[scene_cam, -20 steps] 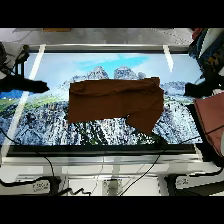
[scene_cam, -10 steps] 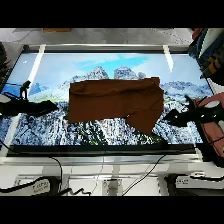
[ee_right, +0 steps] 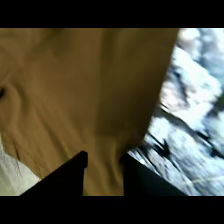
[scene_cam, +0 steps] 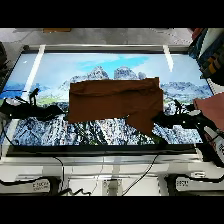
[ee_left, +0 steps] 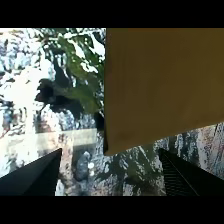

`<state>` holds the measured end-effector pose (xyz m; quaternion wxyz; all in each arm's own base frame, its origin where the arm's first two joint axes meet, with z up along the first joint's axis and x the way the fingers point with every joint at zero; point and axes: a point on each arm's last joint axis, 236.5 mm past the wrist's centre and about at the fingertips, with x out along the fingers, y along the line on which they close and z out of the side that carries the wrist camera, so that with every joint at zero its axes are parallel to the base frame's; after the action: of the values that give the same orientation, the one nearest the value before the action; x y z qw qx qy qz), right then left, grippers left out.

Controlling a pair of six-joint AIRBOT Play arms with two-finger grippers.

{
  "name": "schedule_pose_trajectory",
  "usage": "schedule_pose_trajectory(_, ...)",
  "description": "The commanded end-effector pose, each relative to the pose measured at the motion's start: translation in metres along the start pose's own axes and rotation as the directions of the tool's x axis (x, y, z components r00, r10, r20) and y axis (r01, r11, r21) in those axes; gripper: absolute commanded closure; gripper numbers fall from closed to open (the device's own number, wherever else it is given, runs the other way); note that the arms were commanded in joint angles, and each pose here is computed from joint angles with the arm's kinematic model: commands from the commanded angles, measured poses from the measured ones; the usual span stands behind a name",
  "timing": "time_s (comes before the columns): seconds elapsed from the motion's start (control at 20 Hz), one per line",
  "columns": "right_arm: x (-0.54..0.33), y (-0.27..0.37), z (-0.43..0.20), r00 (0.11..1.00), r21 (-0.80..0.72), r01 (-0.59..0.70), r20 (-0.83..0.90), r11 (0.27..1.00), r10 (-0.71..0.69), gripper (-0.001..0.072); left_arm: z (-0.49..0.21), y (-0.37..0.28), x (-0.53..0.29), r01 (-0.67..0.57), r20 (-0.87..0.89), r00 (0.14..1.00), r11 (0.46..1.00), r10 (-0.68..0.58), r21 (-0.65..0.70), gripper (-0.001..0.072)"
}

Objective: Fold the clothes and pants, and hang the long-sleeved shirts on hangers.

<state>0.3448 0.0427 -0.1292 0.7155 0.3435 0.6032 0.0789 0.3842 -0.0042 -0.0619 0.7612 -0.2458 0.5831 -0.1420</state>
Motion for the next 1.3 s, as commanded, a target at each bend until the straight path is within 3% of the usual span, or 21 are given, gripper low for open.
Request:
schedule_pose_trajectory(0.0, 0.007, -0.006, 0.008, 0.998, -0.035, 0.049, 0.044, 0.998, -0.048, 0.0544, 0.003, 0.001, 0.01, 0.003, 0.006, 1.0, 1.0, -0.003, -0.01, 0.002)
schedule_pose_trajectory(0.05, 0.007, -0.007, 0.007, 0.998, -0.039, 0.054, 0.042, 0.998, -0.052, 0.0576, 0.005, 0.0, 0.011, 0.006, 0.012, 1.0, 1.0, -0.006, -0.014, 0.0021)
schedule_pose_trajectory(0.1, 0.007, -0.007, 0.007, 0.998, -0.047, 0.054, 0.042, 0.997, -0.052, 0.0652, 0.005, 0.0, 0.012, 0.008, 0.013, 1.0, 1.0, -0.008, -0.016, 0.0037)
schedule_pose_trajectory(0.15, 0.007, -0.007, 0.007, 0.998, -0.054, 0.054, 0.042, 0.997, -0.052, 0.0698, 0.004, -0.001, 0.014, 0.009, 0.006, 1.0, 1.0, -0.009, -0.015, 0.0124)
schedule_pose_trajectory(0.2, 0.007, -0.006, 0.007, 0.998, -0.053, 0.053, 0.041, 0.997, -0.051, 0.0698, 0.003, -0.001, 0.016, 0.012, -0.001, 1.0, 1.0, -0.012, -0.015, 0.0188)
schedule_pose_trajectory(0.7, 0.007, -0.005, 0.004, 0.999, -0.052, 0.046, 0.028, 0.998, -0.044, 0.0698, -0.022, -0.011, 0.065, 0.028, -0.128, 0.991, 1.0, -0.028, 0.001, 0.0196)
schedule_pose_trajectory(0.75, 0.007, -0.004, 0.004, 0.999, -0.051, 0.044, 0.028, 0.998, -0.043, 0.0698, -0.025, -0.012, 0.067, 0.032, -0.138, 0.99, 0.999, -0.032, 0.0, 0.0221)
schedule_pose_trajectory(1.0, 0.005, 0.002, -0.002, 1.0, -0.062, 0.026, 0.007, 0.998, -0.025, 0.0698, -0.035, -0.018, 0.068, 0.053, -0.182, 0.982, 0.999, -0.051, 0.007, 0.0691)
schedule_pose_trajectory(1.15, -0.013, 0.02, 0.0, 0.999, -0.14, 0.005, 0.033, 0.99, -0.001, 0.0699, -0.044, -0.027, 0.052, 0.113, -0.239, 0.967, 0.989, -0.088, 0.093, 0.0694)
schedule_pose_trajectory(1.25, -0.035, 0.04, 0.002, 0.997, -0.176, -0.014, 0.075, 0.984, 0.027, 0.0698, -0.032, -0.024, 0.028, 0.087, -0.179, 0.982, 0.99, -0.066, 0.113, 0.0694)
